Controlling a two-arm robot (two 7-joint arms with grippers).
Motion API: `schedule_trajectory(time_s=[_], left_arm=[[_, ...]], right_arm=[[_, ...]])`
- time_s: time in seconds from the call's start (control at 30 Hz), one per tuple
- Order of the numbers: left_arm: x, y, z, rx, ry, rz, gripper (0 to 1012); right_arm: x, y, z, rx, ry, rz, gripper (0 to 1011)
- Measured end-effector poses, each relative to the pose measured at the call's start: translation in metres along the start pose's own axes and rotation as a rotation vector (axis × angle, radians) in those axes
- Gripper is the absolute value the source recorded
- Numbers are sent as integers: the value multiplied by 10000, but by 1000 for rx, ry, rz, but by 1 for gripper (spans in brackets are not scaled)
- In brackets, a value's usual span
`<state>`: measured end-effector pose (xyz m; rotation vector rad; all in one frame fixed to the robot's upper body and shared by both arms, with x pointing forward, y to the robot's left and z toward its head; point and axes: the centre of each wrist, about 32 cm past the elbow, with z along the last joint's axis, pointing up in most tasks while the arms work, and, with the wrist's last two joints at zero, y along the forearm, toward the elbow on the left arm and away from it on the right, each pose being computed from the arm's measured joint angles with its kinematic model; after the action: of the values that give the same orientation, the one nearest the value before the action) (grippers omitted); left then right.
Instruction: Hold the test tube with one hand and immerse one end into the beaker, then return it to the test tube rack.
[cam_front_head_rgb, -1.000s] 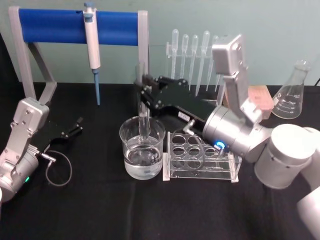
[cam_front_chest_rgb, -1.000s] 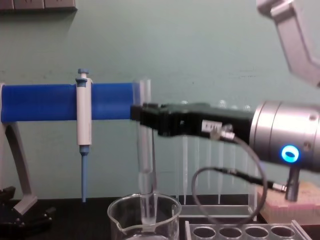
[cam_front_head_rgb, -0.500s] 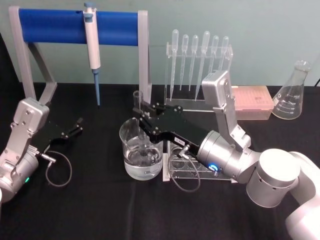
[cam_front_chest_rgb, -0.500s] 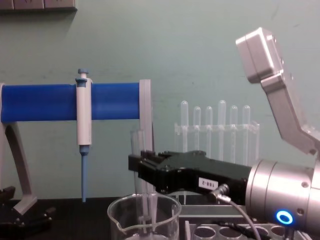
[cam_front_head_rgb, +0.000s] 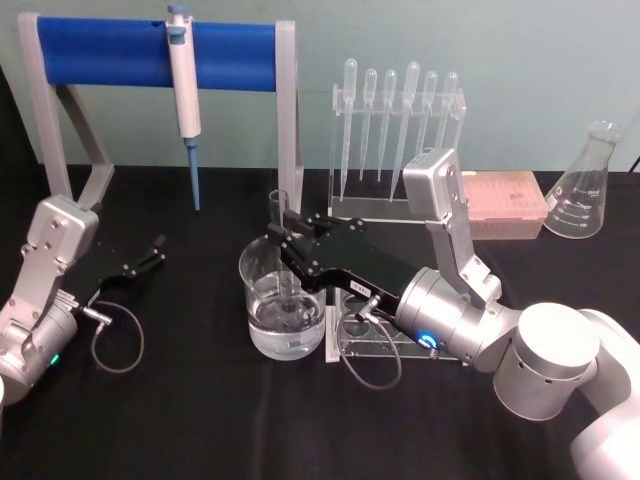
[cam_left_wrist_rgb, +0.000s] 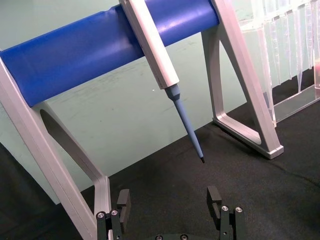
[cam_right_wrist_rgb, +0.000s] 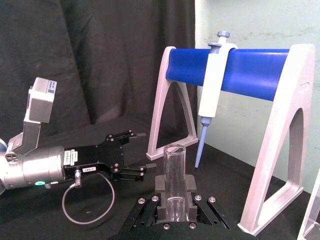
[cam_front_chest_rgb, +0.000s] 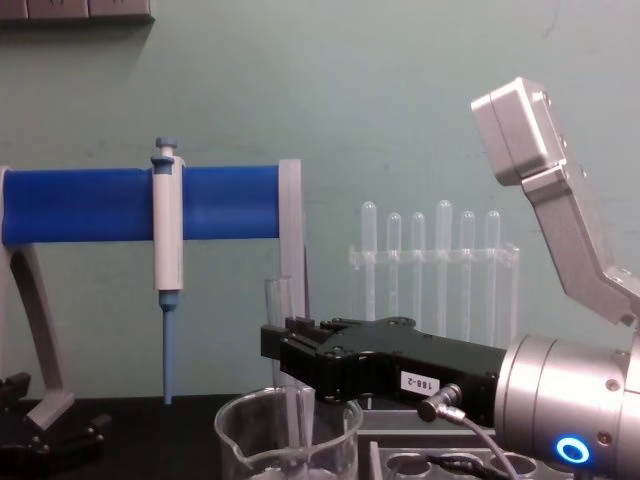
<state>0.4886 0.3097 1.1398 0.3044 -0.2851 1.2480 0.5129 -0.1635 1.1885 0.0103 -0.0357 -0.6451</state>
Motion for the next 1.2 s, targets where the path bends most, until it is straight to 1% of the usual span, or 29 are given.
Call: schedule_trajectory(time_s=[1.2], left_arm=[[0,0,0,0,0,0,1000]], right_arm=[[1,5,-1,3,-3,0,221]])
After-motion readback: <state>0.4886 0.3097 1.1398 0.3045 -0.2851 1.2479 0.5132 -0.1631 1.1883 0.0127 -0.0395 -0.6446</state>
